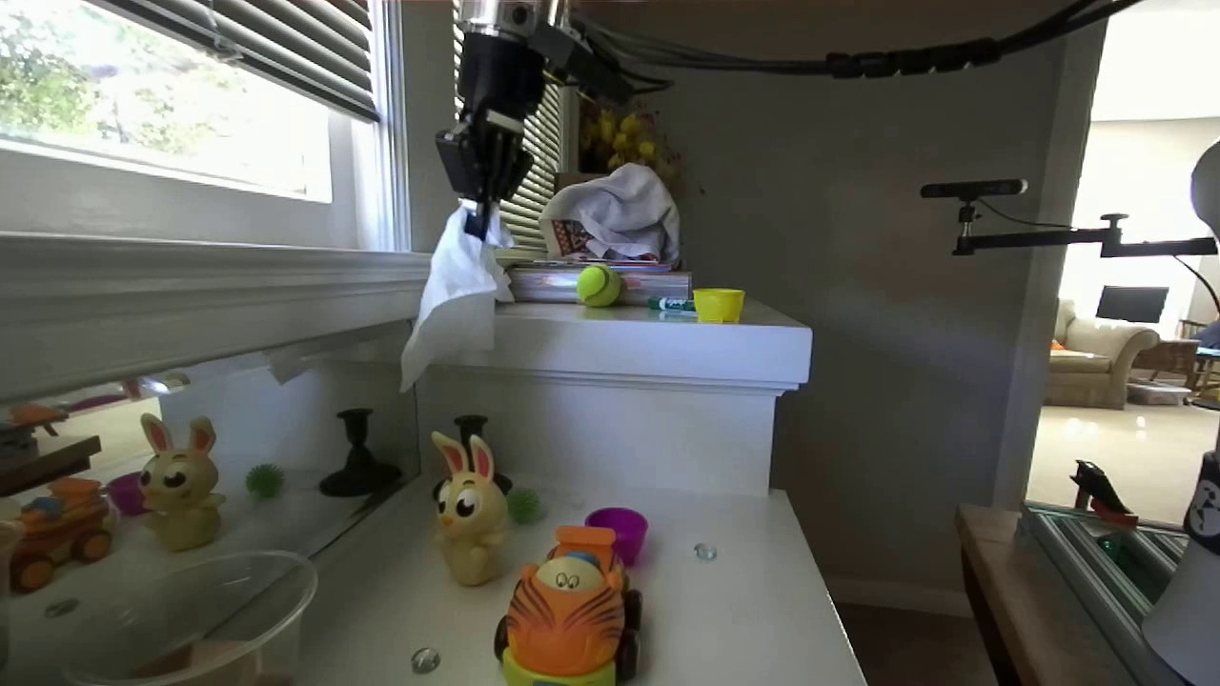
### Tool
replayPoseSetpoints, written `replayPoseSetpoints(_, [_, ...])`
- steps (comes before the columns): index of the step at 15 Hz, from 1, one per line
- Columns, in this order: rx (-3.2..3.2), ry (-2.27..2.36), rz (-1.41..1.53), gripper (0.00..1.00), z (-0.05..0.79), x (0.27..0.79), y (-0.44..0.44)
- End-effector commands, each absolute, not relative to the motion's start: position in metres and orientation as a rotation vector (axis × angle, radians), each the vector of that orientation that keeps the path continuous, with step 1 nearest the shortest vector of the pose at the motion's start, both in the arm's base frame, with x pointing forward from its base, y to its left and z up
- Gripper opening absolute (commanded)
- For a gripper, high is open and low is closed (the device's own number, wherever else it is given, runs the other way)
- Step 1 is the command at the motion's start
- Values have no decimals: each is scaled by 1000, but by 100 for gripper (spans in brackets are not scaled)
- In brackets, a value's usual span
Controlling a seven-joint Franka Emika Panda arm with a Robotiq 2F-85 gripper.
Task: Use the paper towel to clean the mirror
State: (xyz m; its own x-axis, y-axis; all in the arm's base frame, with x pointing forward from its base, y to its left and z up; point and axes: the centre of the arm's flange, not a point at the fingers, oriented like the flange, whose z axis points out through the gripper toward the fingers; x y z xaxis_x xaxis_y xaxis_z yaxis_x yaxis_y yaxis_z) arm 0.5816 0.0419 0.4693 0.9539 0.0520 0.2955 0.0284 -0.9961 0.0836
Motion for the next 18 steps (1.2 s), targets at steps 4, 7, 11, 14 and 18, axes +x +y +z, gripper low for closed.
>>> replayPoseSetpoints(4, [2926, -327, 592, 0, 522, 578, -35])
replayPoseSetpoints(7, [2869, -493, 532, 0, 517, 569, -71])
replayPoseSetpoints(11, [2887, -588, 487, 0, 496, 566, -91])
replayPoseSetpoints(14, [2972, -602, 387, 0, 476, 565, -86])
replayPoseSetpoints(18, [3023, -632, 287, 0, 447, 566, -85])
